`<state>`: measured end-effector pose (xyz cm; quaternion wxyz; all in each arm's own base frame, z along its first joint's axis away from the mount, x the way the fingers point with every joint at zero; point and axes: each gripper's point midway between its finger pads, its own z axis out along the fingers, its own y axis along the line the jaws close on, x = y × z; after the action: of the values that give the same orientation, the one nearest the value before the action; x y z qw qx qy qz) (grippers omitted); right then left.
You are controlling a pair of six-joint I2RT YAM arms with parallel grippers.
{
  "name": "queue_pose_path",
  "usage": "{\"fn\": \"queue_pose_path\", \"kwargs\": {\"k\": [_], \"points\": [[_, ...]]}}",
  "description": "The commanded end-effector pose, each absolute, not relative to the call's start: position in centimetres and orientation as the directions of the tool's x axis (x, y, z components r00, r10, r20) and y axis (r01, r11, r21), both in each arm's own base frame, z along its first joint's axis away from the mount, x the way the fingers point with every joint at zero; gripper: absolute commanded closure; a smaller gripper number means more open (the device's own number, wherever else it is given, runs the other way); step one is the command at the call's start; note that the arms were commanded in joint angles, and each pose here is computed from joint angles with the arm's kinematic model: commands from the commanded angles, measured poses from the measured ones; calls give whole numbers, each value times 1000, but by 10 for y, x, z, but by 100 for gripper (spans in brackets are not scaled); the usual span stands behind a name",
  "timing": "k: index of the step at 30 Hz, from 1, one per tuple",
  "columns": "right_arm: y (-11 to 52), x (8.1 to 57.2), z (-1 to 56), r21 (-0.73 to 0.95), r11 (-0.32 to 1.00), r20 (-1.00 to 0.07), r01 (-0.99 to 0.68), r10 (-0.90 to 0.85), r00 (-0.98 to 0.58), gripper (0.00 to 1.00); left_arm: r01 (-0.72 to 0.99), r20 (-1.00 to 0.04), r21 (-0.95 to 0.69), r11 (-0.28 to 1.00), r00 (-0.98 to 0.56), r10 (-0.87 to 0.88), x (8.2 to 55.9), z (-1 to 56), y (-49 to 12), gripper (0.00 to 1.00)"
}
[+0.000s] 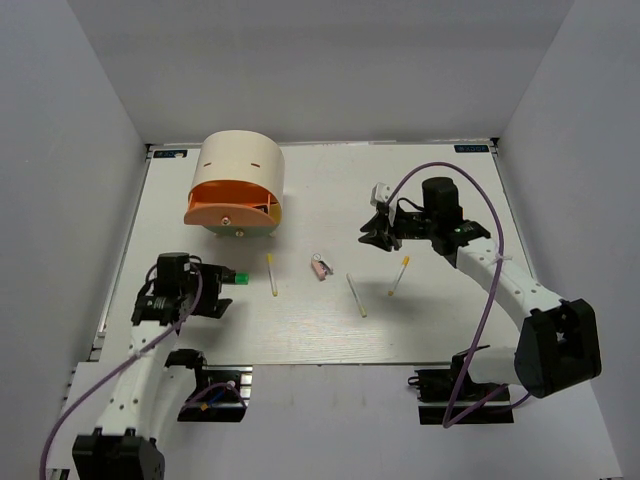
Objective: Sort the stationery into containers
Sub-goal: Pick up the pen from the center of the board.
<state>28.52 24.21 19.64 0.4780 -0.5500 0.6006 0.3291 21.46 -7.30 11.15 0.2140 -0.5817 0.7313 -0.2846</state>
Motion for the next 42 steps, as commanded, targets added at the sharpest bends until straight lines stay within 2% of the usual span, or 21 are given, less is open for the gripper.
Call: {"fn": "queue_pose_path", "kwargs": {"k": [1, 4, 11, 18, 28, 42], "points": [[240, 282, 206, -181, 179, -933, -967, -343, 112, 64, -870, 107, -493, 32, -97, -989, 208, 87, -69, 22], [239, 280, 204, -182, 180, -932, -967, -344, 111, 64, -919, 104, -394, 24, -71, -992, 214, 81, -66, 24], [240, 283, 204, -181, 187, -934, -966, -342, 108, 64, -910, 55, -415, 13, -40, -998, 254, 96, -57, 27], [239, 283, 201, -172, 195, -934, -966, -343, 97, 64, -955, 56, -298, 6, -23, -998, 251, 72, -55, 26], [237, 283, 200, -168, 209, -934, -963, -345, 88, 64, -960, 57, -281, 6, -22, -998, 263, 52, -55, 26], [236, 281, 198, -162, 215, -936, -963, -344, 81, 64, -984, 38, -179, 6, -13, -999, 271, 30, -52, 26]]}}
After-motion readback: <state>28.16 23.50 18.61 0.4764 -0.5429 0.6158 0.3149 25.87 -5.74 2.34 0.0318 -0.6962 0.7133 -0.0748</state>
